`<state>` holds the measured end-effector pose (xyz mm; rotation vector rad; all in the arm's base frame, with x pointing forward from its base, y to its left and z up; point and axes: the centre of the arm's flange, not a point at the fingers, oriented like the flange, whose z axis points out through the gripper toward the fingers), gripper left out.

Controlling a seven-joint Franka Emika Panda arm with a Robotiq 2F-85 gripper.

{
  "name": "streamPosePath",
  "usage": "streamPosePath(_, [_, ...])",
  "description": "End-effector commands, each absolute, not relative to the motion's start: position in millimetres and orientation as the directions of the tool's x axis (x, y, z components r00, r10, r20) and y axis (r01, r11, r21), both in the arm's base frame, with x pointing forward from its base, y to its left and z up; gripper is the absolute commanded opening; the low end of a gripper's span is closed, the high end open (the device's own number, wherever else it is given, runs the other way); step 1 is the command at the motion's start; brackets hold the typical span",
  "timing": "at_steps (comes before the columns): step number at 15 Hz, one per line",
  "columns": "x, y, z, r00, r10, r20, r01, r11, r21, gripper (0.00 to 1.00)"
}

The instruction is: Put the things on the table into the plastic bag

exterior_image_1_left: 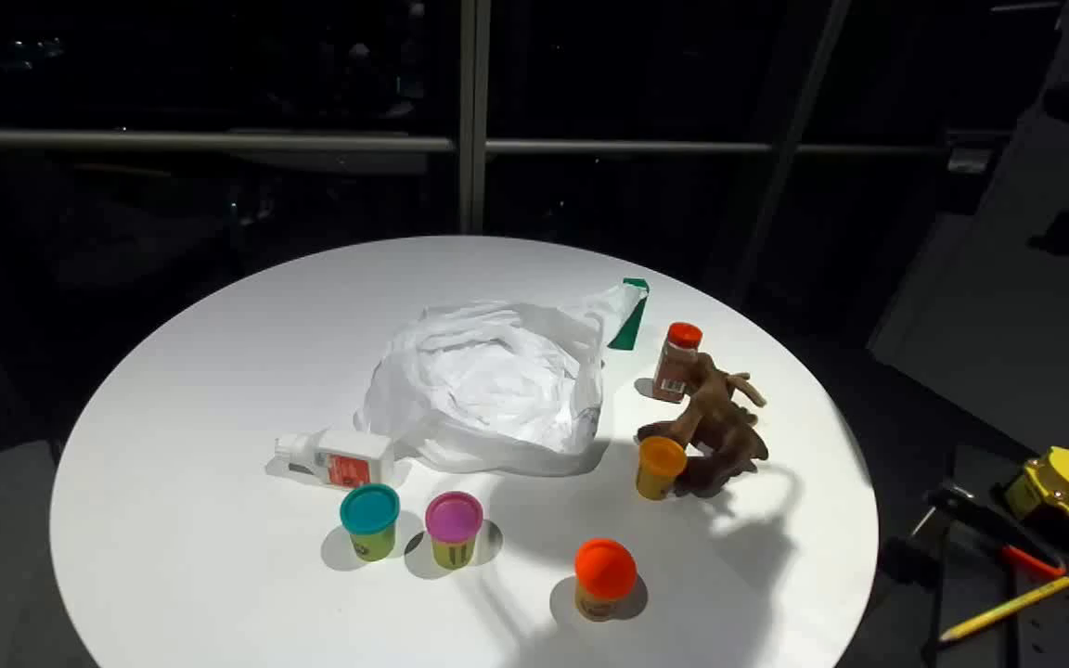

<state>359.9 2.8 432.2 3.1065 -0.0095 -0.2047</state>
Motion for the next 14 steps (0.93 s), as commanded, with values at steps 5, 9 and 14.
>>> streamPosePath(5, [361, 3, 434, 0.992, -0.008, -0.127, -0.004, -1.0, 0.029, 1.0])
streamPosePath(9, [361, 3, 434, 0.992, -0.008, -0.127, -0.004, -1.0, 0.029, 1.0])
streamPosePath(14, [395, -7, 442, 0.99, -0.096, -0.107, -0.098, -0.995, -0.011, 1.0])
